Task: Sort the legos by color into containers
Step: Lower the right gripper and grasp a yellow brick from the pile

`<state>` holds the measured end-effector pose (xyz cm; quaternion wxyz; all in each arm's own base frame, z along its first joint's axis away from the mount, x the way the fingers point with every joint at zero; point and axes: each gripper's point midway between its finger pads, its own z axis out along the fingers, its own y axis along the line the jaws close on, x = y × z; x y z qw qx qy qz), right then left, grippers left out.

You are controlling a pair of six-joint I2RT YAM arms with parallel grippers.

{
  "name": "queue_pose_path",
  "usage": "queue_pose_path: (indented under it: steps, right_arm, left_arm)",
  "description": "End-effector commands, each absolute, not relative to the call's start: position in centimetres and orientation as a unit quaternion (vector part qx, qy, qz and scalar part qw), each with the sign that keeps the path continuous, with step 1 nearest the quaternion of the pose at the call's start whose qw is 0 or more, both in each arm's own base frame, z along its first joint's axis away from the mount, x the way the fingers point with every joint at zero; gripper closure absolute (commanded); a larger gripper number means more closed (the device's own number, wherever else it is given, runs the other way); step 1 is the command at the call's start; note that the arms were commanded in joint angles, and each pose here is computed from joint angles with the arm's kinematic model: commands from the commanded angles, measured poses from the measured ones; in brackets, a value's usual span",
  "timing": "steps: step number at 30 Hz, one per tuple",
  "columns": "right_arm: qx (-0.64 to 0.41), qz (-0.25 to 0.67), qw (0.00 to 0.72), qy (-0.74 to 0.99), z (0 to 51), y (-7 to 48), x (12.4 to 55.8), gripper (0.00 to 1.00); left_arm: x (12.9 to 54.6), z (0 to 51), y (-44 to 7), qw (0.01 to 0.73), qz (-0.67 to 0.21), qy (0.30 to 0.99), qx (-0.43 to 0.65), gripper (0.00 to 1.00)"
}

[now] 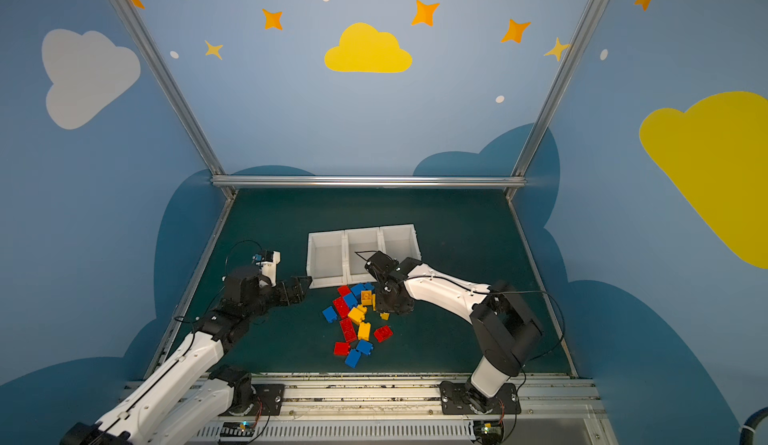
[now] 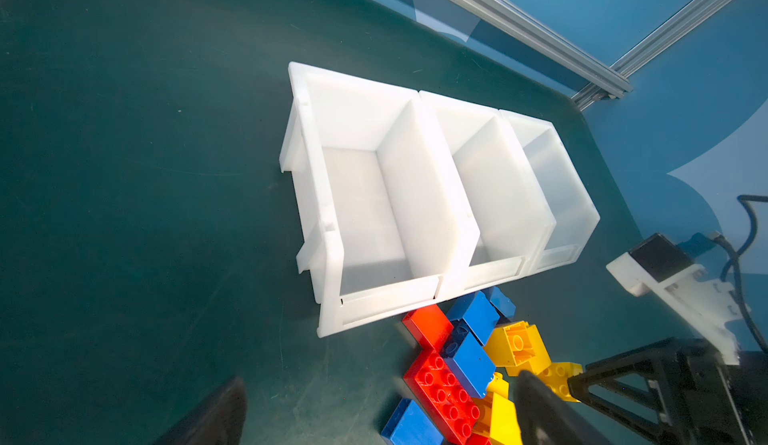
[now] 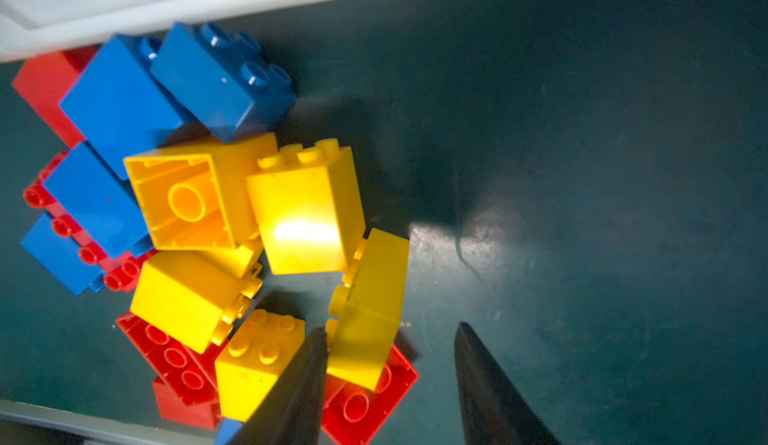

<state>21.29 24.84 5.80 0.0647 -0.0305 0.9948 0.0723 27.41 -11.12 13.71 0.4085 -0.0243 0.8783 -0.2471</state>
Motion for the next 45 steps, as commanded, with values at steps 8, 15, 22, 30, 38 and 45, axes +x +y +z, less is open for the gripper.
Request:
queue_pose_path:
  steps: [8,15,22,30,38,45]
  right_arm:
    - [-0.027,0.052,0.045,0.997,4.1,24.8,20.9,0.65]
    - [-0.026,0.047,0.040,0.998,4.0,24.6,20.8,0.74]
    - [-0.025,0.037,0.051,0.998,5.1,23.7,20.7,0.68]
    - [-0.024,0.030,0.051,0.998,5.2,23.4,20.7,0.58]
    - [-0.015,0.027,0.069,0.997,6.7,22.0,20.8,0.57]
    - [-0.003,0.043,0.073,0.996,7.5,21.2,20.9,0.56]
  left_arm:
    - [27.3,13.5,-11.5,0.405,-0.256,0.877,-0.023,0.01]
    - [27.3,13.6,-11.5,0.405,-0.258,0.877,-0.024,0.01]
    - [27.3,13.7,-11.5,0.405,-0.261,0.876,-0.026,0.01]
    - [27.3,13.9,-11.7,0.405,-0.267,0.874,-0.026,0.01]
    - [27.2,13.9,-11.7,0.405,-0.270,0.873,-0.029,0.01]
    - [27.2,13.8,-11.7,0.404,-0.271,0.873,-0.031,0.01]
